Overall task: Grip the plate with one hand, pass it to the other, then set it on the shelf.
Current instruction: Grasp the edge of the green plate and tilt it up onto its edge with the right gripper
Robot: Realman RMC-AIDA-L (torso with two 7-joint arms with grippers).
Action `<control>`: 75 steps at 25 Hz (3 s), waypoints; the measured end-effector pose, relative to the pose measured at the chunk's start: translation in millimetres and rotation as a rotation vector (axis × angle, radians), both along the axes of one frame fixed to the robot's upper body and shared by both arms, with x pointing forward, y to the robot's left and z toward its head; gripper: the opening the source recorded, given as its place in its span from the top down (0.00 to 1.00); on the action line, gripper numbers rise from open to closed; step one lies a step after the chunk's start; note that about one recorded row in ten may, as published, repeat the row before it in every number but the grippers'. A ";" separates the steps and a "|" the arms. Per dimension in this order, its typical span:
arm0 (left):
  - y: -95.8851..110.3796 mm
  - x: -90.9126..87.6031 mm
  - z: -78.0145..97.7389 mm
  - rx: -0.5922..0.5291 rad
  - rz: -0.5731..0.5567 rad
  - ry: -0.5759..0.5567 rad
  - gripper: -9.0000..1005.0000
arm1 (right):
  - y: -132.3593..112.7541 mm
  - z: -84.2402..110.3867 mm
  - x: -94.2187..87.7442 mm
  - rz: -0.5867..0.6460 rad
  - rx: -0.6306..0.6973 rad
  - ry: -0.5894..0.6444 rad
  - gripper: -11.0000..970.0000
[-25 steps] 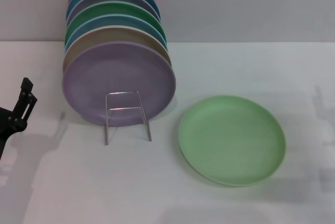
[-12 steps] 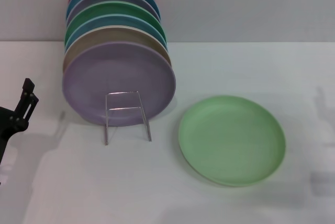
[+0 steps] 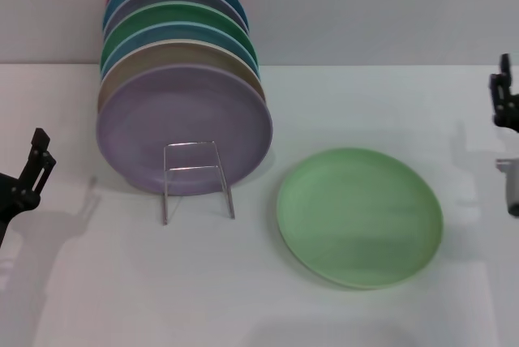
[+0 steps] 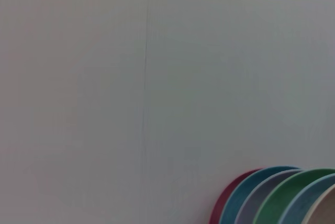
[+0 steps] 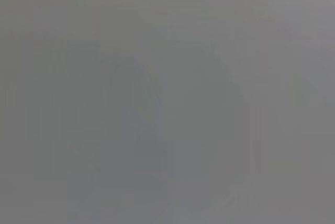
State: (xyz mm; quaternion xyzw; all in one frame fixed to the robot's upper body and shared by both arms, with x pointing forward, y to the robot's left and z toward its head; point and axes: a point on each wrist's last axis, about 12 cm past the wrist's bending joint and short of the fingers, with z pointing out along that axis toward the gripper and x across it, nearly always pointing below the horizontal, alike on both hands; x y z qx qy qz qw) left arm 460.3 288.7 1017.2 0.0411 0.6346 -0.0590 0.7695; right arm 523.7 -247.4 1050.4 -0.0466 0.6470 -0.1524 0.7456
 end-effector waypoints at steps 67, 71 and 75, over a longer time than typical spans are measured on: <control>-5.0 10.0 8.1 -0.011 -0.022 -0.046 0.19 | -42.1 61.1 69.4 0.371 0.479 1.357 0.36; -4.7 10.0 8.0 -0.010 -0.021 -0.046 0.19 | -42.0 60.6 70.1 0.370 0.480 1.359 0.36; -4.3 9.7 7.9 -0.011 -0.018 -0.045 0.19 | -41.5 60.7 71.1 0.370 0.482 1.361 0.44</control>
